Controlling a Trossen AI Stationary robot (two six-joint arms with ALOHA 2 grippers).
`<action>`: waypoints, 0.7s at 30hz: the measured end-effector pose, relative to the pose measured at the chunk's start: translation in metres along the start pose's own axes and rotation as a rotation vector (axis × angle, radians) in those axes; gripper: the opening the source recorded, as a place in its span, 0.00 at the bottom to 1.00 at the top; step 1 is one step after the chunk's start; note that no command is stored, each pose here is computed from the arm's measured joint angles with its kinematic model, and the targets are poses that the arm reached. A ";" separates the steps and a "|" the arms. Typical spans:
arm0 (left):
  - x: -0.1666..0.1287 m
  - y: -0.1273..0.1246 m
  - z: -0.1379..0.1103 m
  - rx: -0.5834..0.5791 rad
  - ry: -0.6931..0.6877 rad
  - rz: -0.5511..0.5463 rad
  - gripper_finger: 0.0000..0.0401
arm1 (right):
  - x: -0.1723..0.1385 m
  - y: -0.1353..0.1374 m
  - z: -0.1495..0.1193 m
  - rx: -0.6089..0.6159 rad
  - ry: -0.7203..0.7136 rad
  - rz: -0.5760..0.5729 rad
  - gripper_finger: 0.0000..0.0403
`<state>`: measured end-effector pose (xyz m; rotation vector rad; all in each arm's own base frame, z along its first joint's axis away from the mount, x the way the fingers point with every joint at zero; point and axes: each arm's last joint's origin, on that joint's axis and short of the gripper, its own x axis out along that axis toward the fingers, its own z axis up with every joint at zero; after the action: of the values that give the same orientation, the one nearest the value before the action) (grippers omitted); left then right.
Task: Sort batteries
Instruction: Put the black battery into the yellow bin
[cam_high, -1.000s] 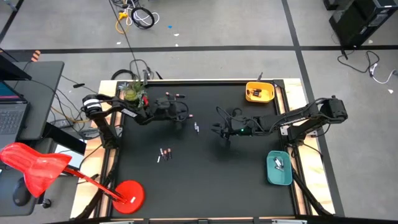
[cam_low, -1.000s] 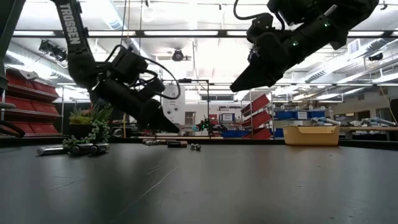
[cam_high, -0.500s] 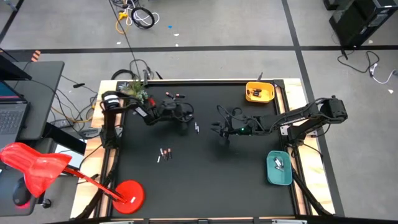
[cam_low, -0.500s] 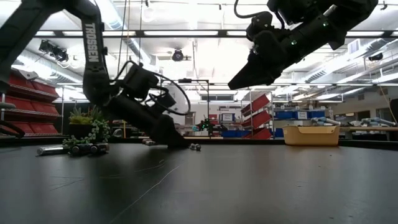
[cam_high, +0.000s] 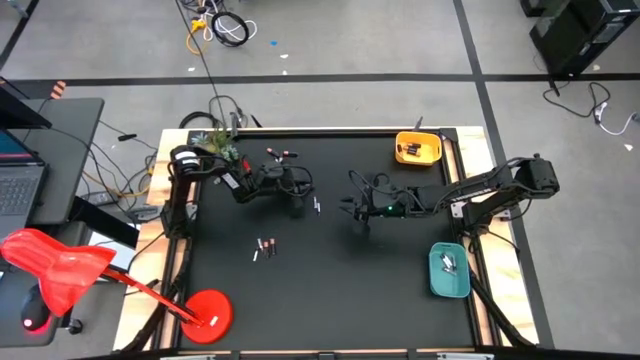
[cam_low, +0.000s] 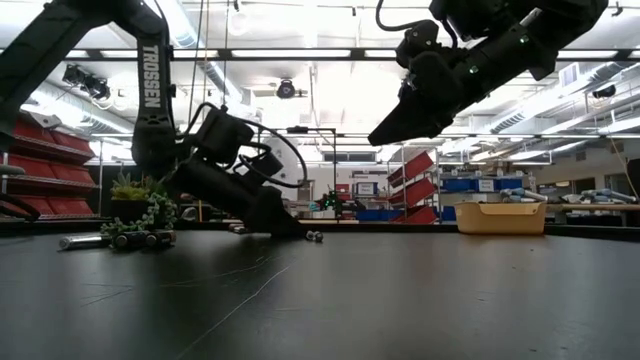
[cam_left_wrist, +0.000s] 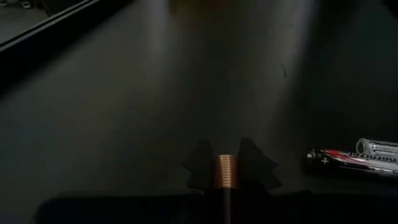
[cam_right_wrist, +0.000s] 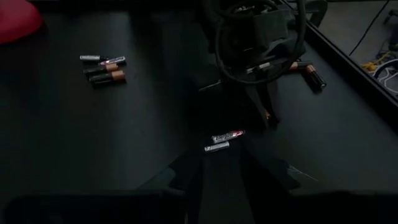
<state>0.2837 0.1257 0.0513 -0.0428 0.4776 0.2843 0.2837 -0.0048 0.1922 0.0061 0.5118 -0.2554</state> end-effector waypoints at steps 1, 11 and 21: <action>0.000 0.000 0.000 -0.007 -0.006 -0.001 0.11 | 0.000 -0.001 0.000 0.001 0.000 -0.002 0.28; -0.009 -0.002 0.019 -0.039 -0.065 -0.043 0.11 | 0.000 -0.002 0.000 0.008 -0.001 -0.007 0.28; -0.026 -0.001 0.051 -0.017 -0.109 -0.049 0.11 | 0.001 -0.004 0.001 0.014 -0.010 -0.014 0.28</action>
<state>0.2845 0.1231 0.1089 -0.0551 0.3650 0.2410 0.2841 -0.0093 0.1931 0.0146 0.5004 -0.2722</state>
